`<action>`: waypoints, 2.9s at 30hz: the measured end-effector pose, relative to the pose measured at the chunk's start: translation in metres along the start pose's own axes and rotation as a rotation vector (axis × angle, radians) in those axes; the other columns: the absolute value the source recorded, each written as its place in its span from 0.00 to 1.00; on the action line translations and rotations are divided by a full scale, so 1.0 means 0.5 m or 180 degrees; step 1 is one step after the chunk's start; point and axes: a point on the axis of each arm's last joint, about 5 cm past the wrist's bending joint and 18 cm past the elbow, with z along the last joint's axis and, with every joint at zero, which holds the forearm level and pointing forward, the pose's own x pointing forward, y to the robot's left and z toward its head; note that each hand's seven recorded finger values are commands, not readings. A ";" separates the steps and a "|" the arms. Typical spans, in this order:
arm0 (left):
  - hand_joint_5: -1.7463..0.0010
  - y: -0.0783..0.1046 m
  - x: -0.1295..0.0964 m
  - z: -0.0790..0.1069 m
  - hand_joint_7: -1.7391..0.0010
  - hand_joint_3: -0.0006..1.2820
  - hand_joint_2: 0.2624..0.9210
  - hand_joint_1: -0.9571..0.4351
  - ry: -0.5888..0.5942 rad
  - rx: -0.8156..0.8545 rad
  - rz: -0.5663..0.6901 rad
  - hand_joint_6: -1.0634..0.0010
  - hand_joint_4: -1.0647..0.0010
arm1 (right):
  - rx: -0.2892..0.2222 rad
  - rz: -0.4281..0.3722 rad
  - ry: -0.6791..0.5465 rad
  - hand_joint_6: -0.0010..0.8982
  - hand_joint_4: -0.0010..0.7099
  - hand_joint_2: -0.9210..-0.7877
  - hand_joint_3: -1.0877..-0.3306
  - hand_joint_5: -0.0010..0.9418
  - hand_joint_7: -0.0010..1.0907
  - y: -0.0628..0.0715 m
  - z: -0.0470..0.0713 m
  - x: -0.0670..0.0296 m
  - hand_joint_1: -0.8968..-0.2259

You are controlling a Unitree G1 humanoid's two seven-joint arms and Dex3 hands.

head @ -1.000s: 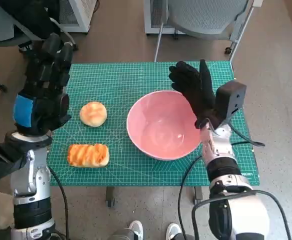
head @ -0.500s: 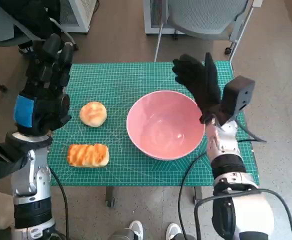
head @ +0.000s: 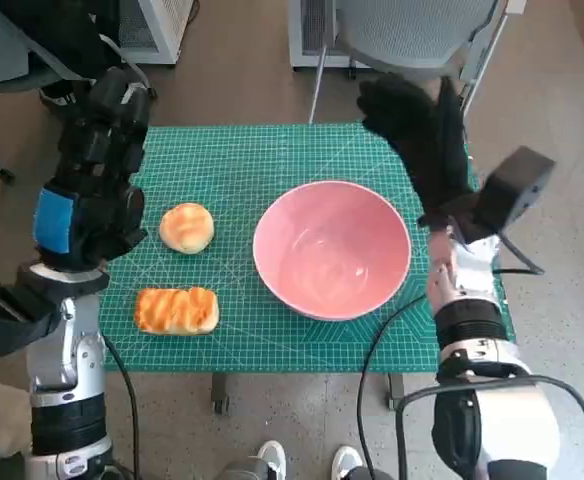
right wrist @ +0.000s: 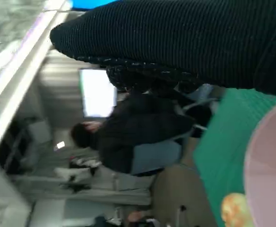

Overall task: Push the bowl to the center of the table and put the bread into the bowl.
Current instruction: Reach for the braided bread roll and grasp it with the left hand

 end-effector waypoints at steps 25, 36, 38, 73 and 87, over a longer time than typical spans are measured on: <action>1.00 -0.020 0.027 0.000 0.82 0.45 1.00 0.22 -0.0086 -0.0107 -0.0085 1.00 1.00 | -0.0462 0.0605 -0.0972 0.39 0.40 0.00 0.43 0.00 0.01 -0.041 0.079 0.003 0.29; 1.00 -0.025 0.036 0.001 0.82 0.44 1.00 0.21 -0.0106 -0.0113 -0.0122 1.00 0.99 | -0.0503 0.0630 -0.0958 0.38 0.39 0.00 0.44 0.00 0.00 -0.049 0.080 -0.006 0.30; 1.00 -0.026 0.038 0.001 0.82 0.44 1.00 0.21 -0.0107 -0.0110 -0.0131 1.00 0.99 | -0.0512 0.0628 -0.0962 0.38 0.39 0.00 0.44 0.00 0.00 -0.050 0.080 -0.007 0.30; 0.99 -0.053 -0.008 0.203 0.97 0.00 0.69 0.48 0.1852 0.3400 -0.1294 0.70 0.88 | -0.0617 0.0640 -0.1077 0.38 0.39 0.00 0.37 0.00 0.00 -0.056 0.087 -0.017 0.33; 1.00 -0.078 -0.033 0.181 0.98 0.00 0.68 0.44 0.2149 0.3555 -0.1369 0.67 0.87 | -0.0552 0.0648 -0.1063 0.38 0.39 0.00 0.37 0.00 0.00 -0.058 0.080 -0.023 0.29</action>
